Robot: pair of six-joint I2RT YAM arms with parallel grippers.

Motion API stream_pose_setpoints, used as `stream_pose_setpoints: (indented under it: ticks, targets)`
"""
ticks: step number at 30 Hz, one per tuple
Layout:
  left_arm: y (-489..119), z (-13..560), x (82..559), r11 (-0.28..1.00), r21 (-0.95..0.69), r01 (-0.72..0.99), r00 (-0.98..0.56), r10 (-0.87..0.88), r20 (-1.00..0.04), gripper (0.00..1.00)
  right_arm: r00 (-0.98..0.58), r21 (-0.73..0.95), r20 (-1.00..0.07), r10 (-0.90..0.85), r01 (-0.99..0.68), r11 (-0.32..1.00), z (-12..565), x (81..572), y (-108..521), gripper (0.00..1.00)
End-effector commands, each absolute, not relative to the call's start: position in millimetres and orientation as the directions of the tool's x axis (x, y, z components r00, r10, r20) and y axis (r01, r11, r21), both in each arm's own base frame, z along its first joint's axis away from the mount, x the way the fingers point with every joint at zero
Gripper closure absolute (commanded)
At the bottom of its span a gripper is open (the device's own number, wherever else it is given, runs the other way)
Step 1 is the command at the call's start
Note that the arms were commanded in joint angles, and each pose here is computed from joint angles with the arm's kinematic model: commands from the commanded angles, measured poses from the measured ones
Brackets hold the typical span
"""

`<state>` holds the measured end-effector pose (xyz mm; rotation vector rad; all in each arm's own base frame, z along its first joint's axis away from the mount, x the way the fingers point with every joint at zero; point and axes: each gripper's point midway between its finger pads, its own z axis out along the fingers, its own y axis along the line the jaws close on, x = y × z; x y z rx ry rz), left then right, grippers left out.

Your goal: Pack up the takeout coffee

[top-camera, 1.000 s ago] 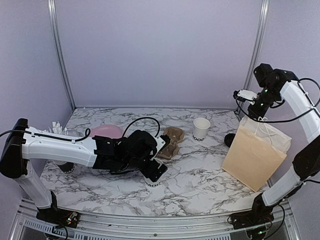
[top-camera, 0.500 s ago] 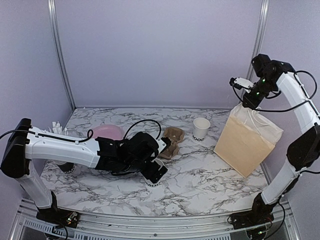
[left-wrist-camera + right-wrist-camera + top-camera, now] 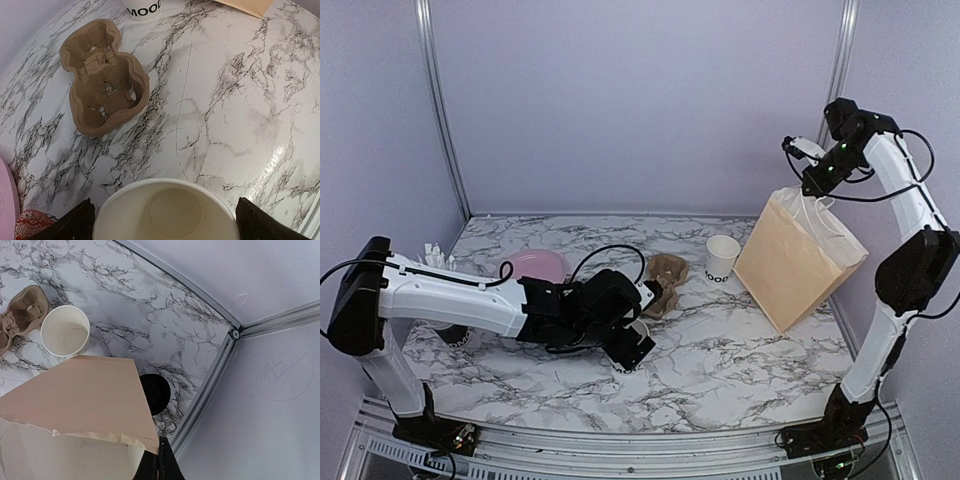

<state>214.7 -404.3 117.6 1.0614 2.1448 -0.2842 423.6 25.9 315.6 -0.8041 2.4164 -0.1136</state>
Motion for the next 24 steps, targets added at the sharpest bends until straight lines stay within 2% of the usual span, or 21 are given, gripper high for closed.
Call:
stream_pose_setpoints:
  ticks: [1, 5, 13, 24]
  targets:
    - [-408, 114, 213, 0.625, 0.136, 0.769, -0.400, 0.636, -0.660, 0.01, -0.675, -0.204, -0.549, -0.493, -0.464, 0.862, 313, 450, 9, 1.00]
    - [-409, 114, 214, 0.624, 0.144, 0.768, -0.400, 0.643, -0.653, 0.01, -0.694, -0.189, -0.554, -0.460, -0.433, 0.881, 302, 472, -2, 1.00]
    - [-415, 107, 217, 0.614, 0.168, 0.771, -0.401, 0.673, -0.622, 0.01, -0.657, -0.155, -0.636, -0.404, -0.404, 0.902, 308, 508, 1, 1.00]
    - [-427, 102, 221, 0.607, 0.176, 0.775, -0.407, 0.692, -0.596, 0.01, -0.579, -0.092, -0.740, -0.343, -0.417, 0.904, 320, 535, 20, 1.00]
